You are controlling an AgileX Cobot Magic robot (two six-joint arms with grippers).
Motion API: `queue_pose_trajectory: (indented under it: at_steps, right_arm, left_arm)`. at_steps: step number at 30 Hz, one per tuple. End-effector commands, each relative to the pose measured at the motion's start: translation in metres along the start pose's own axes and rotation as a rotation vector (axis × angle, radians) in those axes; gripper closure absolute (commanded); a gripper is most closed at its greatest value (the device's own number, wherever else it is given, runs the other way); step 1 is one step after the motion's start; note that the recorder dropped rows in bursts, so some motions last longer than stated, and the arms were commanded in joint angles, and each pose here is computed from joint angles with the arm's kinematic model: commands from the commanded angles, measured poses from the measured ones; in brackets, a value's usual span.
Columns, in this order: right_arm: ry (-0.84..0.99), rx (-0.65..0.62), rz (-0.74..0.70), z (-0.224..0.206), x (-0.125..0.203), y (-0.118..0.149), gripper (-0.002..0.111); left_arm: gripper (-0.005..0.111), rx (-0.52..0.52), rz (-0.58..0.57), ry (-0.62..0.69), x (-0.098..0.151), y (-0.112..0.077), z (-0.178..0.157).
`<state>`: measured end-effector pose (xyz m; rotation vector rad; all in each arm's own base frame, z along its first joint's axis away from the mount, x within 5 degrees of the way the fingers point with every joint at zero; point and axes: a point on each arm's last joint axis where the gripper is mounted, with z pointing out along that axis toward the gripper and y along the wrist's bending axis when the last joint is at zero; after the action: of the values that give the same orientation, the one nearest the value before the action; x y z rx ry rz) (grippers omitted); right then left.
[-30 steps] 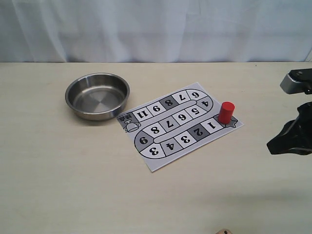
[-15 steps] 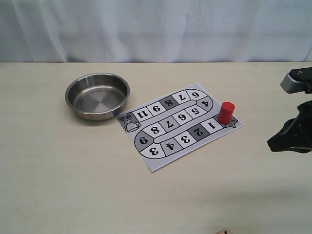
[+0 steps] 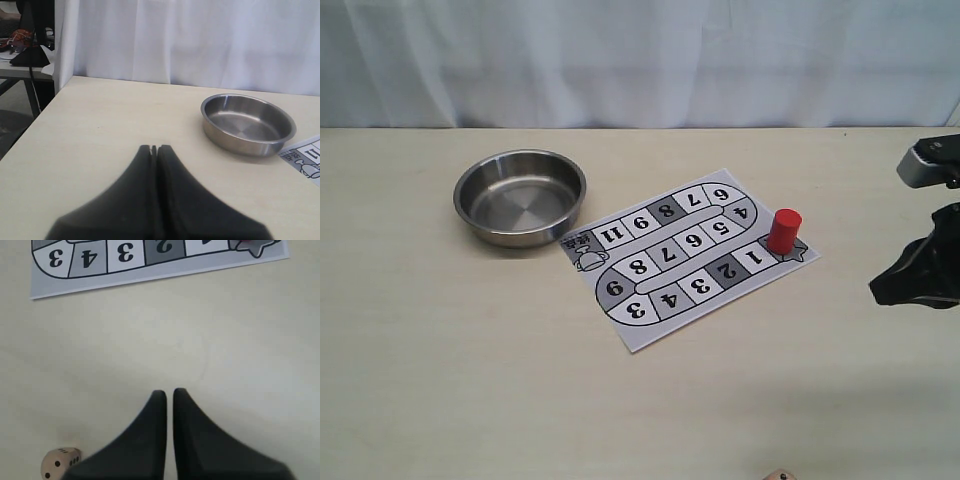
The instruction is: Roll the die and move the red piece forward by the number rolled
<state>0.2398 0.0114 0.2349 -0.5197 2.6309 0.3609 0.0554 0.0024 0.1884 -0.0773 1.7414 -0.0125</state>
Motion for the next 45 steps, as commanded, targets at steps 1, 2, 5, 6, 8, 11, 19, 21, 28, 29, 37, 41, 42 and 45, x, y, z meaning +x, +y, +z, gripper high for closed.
queue_pose_trajectory:
  at_steps: [1, 2, 5, 6, 8, 11, 19, 21, 28, 29, 37, 41, 42, 45]
  right_arm:
    - [-0.032, 0.041, -0.012, -0.001, -0.002, -0.003, 0.104]
    - [-0.044, 0.052, 0.002, -0.001, -0.003, -0.004, 0.104]
    - [-0.081, 0.086, 0.03, -0.002, -0.006, -0.007, 0.104]
    - [-0.092, 0.096, 0.03, -0.002, -0.007, -0.008, 0.104]
    - [-0.109, 0.112, 0.03, -0.002, -0.009, -0.009, 0.104]
    - [-0.13, 0.132, 0.032, -0.003, -0.01, -0.011, 0.104]
    - [-0.162, 0.158, 0.064, -0.003, -0.013, -0.014, 0.104]
    - [-0.162, 0.158, 0.064, -0.003, -0.013, -0.014, 0.104]
    - [-0.163, 0.158, 0.064, -0.003, -0.013, -0.014, 0.104]
    - [-0.163, 0.158, 0.064, -0.003, -0.013, -0.014, 0.104]
    - [-0.187, 0.181, 0.1, -0.004, -0.015, -0.016, 0.104]
    - [-0.186, 0.207, 0.137, -0.005, -0.014, -0.019, 0.104]
    - [-0.185, 0.21, 0.139, -0.005, -0.014, -0.019, 0.104]
    - [-0.17, 0.202, 0.136, -0.005, -0.013, -0.018, 0.104]
  left_arm:
    - [0.107, 0.001, 0.003, -0.018, -0.003, 0.0, -0.001]
    - [0.107, 0.001, 0.003, -0.018, -0.003, 0.0, -0.001]
    - [0.107, 0.001, 0.003, -0.018, -0.003, 0.0, -0.001]
    - [0.107, 0.001, 0.003, -0.018, -0.003, 0.0, -0.001]
    - [0.107, 0.001, 0.003, -0.018, -0.003, 0.0, -0.001]
    - [0.107, 0.001, 0.003, -0.018, -0.003, 0.0, -0.001]
    - [0.107, 0.001, 0.002, -0.017, -0.003, 0.0, -0.001]
    - [0.107, 0.001, 0.002, -0.017, -0.003, 0.0, -0.001]
    - [0.107, 0.001, 0.002, -0.017, -0.003, 0.0, -0.001]
    - [0.107, 0.001, 0.002, -0.017, -0.003, 0.0, -0.001]
    - [0.107, 0.001, 0.002, -0.017, -0.003, 0.0, -0.001]
    - [0.107, 0.001, 0.002, -0.017, -0.003, 0.0, -0.001]
    - [0.107, 0.001, 0.002, -0.017, -0.003, 0.0, -0.001]
    - [0.107, 0.001, 0.002, -0.017, -0.003, 0.0, -0.001]
